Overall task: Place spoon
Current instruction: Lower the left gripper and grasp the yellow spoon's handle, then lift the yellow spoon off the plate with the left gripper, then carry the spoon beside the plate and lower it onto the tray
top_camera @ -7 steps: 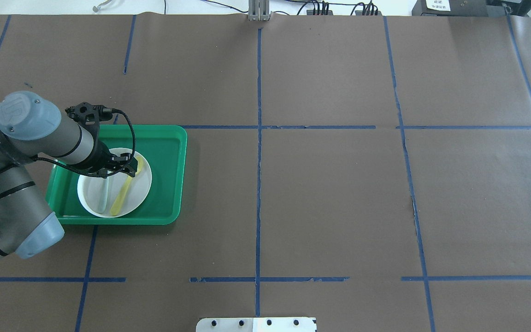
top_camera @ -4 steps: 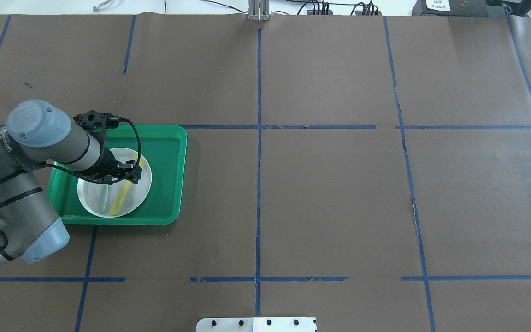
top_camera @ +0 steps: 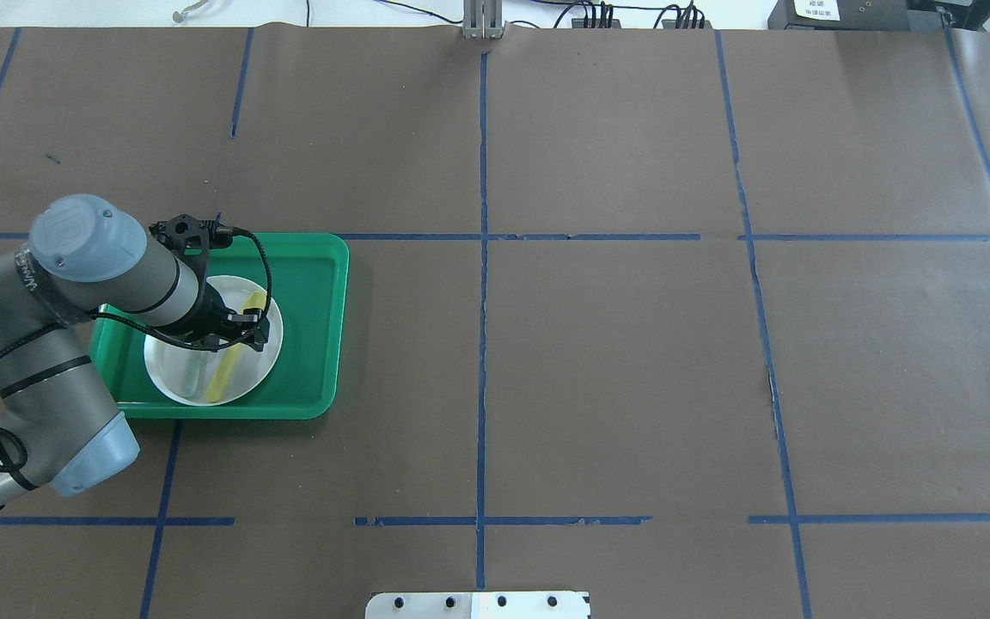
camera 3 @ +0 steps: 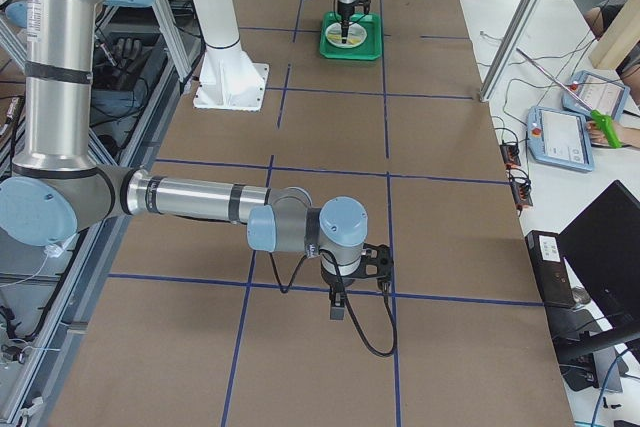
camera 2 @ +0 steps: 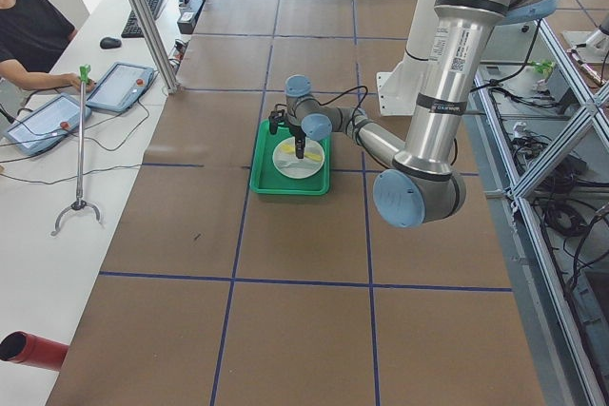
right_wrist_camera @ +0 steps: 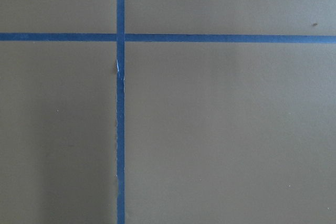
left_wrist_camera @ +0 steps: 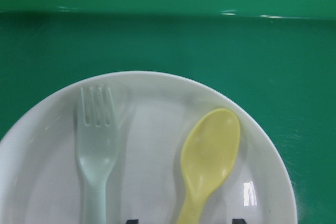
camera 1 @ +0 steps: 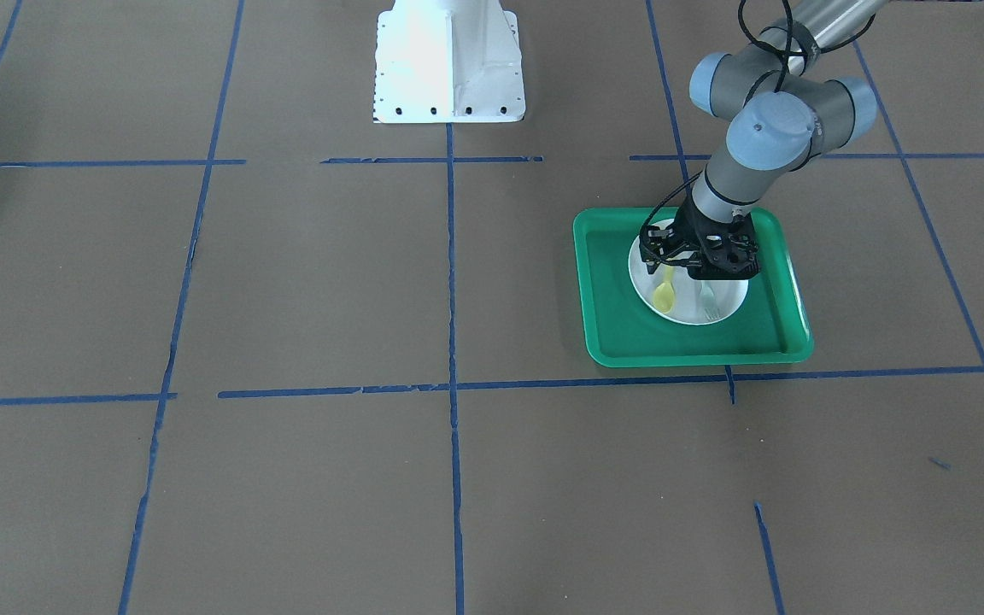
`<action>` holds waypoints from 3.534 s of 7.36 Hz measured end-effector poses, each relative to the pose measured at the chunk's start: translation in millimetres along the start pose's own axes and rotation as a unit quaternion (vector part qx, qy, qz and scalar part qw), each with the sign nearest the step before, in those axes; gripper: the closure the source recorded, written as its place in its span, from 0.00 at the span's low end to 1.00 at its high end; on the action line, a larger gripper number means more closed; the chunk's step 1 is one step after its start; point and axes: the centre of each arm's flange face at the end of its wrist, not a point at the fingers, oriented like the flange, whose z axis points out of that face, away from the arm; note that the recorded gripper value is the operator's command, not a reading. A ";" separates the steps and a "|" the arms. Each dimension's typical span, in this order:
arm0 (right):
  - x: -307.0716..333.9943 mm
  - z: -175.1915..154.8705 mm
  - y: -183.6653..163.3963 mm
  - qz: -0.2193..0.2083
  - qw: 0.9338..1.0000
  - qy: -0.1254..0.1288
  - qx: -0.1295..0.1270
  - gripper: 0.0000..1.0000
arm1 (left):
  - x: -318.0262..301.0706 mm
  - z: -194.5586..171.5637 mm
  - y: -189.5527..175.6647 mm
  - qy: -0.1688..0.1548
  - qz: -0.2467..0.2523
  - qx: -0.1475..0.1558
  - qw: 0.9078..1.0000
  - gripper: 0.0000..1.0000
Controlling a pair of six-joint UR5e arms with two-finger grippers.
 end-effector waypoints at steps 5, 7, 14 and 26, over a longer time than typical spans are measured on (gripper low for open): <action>0.1 0.1 0.1 0.000 1.000 0.000 0.000 0.00 | 0.1 0.7 1.2 0.000 0.003 0.000 1.000 0.97; 0.1 0.1 0.1 0.000 1.000 0.000 0.000 0.00 | -1.5 -2.9 2.2 0.001 0.004 0.001 1.000 1.00; 0.1 0.1 0.1 0.000 1.000 0.000 0.000 0.00 | 13.5 -120.7 -3.2 -0.006 0.019 0.030 0.999 1.00; 0.1 0.1 0.1 0.000 1.000 0.000 0.000 0.00 | 89.1 -12.0 -8.2 0.009 -0.028 -0.012 1.000 1.00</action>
